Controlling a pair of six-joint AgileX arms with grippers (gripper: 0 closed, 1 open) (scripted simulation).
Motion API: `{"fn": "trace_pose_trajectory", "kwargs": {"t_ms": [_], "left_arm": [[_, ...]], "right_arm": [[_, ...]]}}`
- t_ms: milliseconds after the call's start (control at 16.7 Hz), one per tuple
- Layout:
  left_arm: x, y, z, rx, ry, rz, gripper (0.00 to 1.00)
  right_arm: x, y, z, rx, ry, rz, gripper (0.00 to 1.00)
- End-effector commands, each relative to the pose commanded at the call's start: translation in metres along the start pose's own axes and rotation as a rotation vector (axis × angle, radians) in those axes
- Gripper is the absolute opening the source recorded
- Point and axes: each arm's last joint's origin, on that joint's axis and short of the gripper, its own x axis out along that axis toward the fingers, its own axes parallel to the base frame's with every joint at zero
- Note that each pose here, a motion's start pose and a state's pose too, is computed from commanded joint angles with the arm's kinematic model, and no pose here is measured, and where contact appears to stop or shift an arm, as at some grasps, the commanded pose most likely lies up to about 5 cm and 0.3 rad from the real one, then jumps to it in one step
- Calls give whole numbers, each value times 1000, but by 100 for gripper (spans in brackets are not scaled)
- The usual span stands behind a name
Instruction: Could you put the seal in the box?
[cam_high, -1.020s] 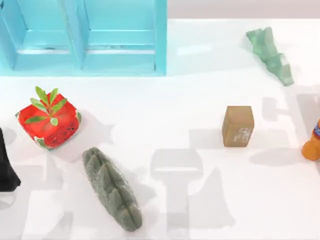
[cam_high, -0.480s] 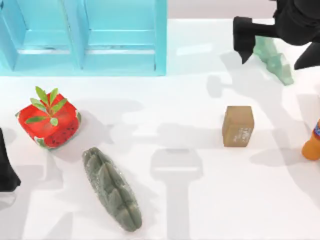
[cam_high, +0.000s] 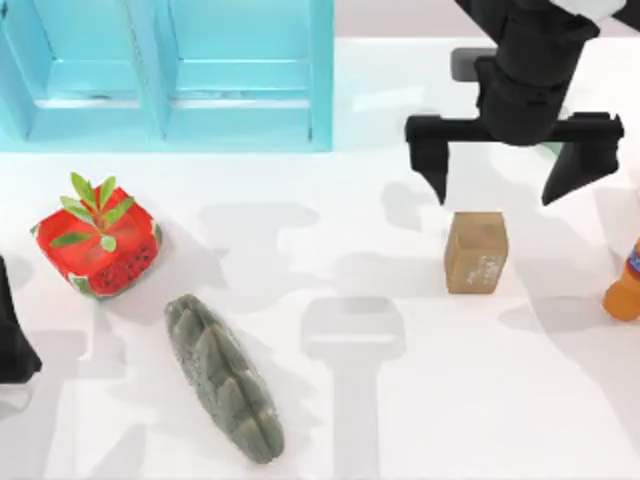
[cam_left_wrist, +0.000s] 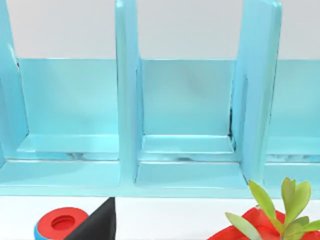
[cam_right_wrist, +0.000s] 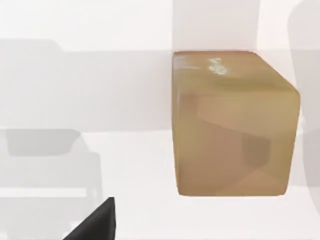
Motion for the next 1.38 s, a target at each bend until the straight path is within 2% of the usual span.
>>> {"fn": "trace_pose_trajectory", "kwargs": {"t_ms": [300,780,1080,1380], "left_arm": [[0,0,0,0,0,0,100],[0,0,0,0,0,0,100],[0,0,0,0,0,0,100],[0,0,0,0,0,0,100]], "right_arm": [[6,-1,1,2,2,-1,100],[92,1,1,0,-4,2,100],[100,0,0,0,0,0,100],[100,0,0,0,0,0,62]]}}
